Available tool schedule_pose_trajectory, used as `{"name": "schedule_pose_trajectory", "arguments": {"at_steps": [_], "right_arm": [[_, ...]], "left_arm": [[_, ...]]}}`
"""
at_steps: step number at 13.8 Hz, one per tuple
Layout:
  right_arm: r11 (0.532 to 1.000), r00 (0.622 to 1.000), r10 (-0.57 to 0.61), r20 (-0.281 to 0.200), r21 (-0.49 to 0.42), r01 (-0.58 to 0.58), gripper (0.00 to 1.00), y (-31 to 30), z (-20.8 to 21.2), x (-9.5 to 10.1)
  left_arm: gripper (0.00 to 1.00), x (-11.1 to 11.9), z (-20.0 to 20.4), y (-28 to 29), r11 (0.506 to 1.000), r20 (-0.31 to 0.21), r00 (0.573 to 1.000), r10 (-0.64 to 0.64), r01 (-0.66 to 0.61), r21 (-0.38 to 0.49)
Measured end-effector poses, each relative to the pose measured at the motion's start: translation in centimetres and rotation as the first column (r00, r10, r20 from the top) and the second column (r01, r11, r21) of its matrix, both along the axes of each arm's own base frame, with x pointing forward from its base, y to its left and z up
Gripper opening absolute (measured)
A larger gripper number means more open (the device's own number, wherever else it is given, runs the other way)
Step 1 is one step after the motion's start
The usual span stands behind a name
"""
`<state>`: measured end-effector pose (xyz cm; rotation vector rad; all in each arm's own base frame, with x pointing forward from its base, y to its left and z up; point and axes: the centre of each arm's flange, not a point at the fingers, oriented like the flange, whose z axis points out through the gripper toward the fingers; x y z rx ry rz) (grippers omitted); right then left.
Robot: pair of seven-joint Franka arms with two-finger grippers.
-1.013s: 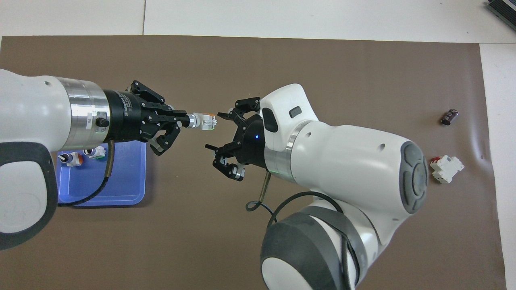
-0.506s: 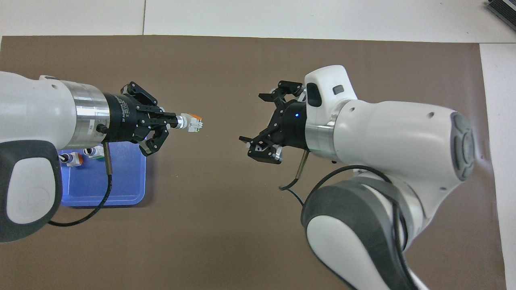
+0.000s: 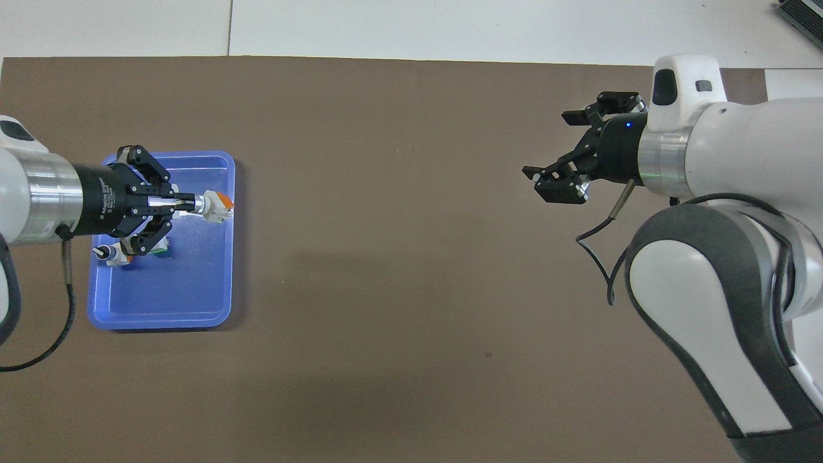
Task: Turn and place switch with both arms
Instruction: 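Lower the switch into the tray with the left gripper while the right gripper retracts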
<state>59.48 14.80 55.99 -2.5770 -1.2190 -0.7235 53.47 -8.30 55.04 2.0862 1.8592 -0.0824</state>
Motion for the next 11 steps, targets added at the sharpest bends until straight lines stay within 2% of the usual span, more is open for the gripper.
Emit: {"name": "schedule_pose_trajectory", "arguments": {"at_steps": [2,4,7,9,11], "right_arm": [[0.990,0.993,-0.120,-0.020,-0.073,0.118,1.00,-0.4,-0.1,0.1],[0.954,0.961,-0.276,-0.021,-0.127,0.271,1.00,-0.7,0.1,0.1],[0.887,0.890,-0.455,-0.040,-0.106,0.449,1.00,-1.6,0.7,0.2],[0.846,0.844,-0.531,-0.080,-0.118,0.521,1.00,-3.8,1.4,0.0],[0.791,0.783,-0.611,-0.120,-0.128,0.598,1.00,-5.8,2.5,-0.4]], "left_arm": [[0.11,0.0,-1.8,2.0,0.992,0.029,0.994,-0.109,0.107,0.067],[0.11,0.0,-4.2,3.3,0.971,0.055,0.976,-0.211,0.203,0.127],[0.11,0.2,-8.3,5.1,0.919,0.051,0.933,-0.356,0.340,0.201],[0.11,0.8,-10.7,6.4,0.865,0.039,0.893,-0.448,0.421,0.274],[0.11,1.2,-12.7,7.4,0.826,0.037,0.863,-0.505,0.470,0.311]]}}
